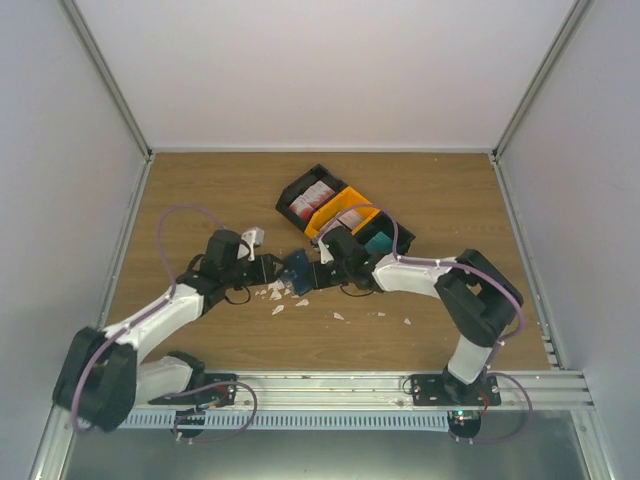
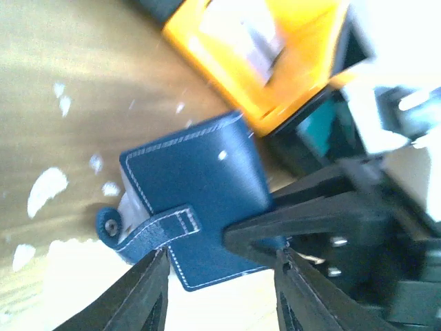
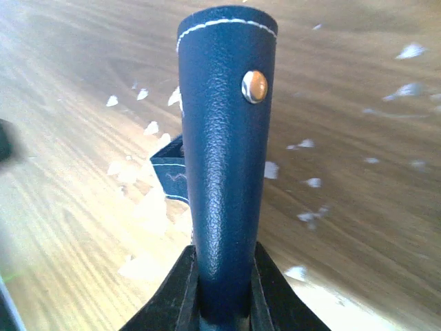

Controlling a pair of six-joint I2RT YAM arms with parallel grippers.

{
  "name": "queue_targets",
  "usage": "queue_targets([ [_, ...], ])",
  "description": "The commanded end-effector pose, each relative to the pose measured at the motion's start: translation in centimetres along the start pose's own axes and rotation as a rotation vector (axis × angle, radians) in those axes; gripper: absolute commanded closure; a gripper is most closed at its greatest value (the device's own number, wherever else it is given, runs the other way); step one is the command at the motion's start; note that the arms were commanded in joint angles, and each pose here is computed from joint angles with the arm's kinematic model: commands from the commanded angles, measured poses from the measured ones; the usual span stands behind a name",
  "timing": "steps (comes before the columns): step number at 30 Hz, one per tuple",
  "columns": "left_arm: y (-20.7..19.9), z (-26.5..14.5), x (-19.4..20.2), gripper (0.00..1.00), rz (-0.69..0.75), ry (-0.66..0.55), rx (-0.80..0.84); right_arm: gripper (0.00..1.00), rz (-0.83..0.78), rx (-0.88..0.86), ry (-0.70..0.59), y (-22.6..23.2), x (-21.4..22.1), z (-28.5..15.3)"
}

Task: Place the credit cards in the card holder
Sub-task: Turn over the card holder at the center of the board.

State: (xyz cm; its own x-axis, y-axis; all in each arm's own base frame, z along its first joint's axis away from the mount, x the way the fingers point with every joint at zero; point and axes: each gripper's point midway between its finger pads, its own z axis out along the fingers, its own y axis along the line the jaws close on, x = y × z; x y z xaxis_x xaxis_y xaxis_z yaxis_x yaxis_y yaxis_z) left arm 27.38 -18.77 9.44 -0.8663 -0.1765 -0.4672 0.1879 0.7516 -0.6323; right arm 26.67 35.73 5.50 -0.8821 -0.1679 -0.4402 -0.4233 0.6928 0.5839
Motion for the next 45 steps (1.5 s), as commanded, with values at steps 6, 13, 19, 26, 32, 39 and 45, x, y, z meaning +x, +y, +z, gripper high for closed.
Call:
queue_targets([
  [6,-4.8,-6.8,-5.6,0.5,0.076,-0.229,0.006,0.99,-0.217,0.573,0.025,-2.8,0.0,-6.2],
  [13,-5.9,-9.6,-6.4,0.48,0.089,-0.277,-0.014,0.99,-0.25,0.945,0.025,-3.7,1.3,-10.3],
  [19,-6.4,-11.0,-7.0,0.45,0.091,-0.302,-0.019,0.99,-0.33,1.128,0.076,-3.0,3.4,-9.7],
  [26,-6.1,-11.5,-8.5,0.43,0.115,-0.315,-0.073,0.99,-0.437,1.174,0.154,-1.3,6.0,-4.6],
  [32,-6.6,-11.5,-9.9,0.41,0.14,-0.305,-0.062,0.81,-0.422,0.902,0.217,1.6,8.6,0.7],
  [39,-5.8,-10.2,-9.6,0.39,0.131,-0.267,-0.056,0.68,-0.364,0.702,0.257,2.4,10.1,3.7],
  [45,-4.8,-10.0,-9.8,0.37,0.119,-0.268,-0.077,0.51,-0.32,0.561,0.255,3.2,10.2,4.4],
])
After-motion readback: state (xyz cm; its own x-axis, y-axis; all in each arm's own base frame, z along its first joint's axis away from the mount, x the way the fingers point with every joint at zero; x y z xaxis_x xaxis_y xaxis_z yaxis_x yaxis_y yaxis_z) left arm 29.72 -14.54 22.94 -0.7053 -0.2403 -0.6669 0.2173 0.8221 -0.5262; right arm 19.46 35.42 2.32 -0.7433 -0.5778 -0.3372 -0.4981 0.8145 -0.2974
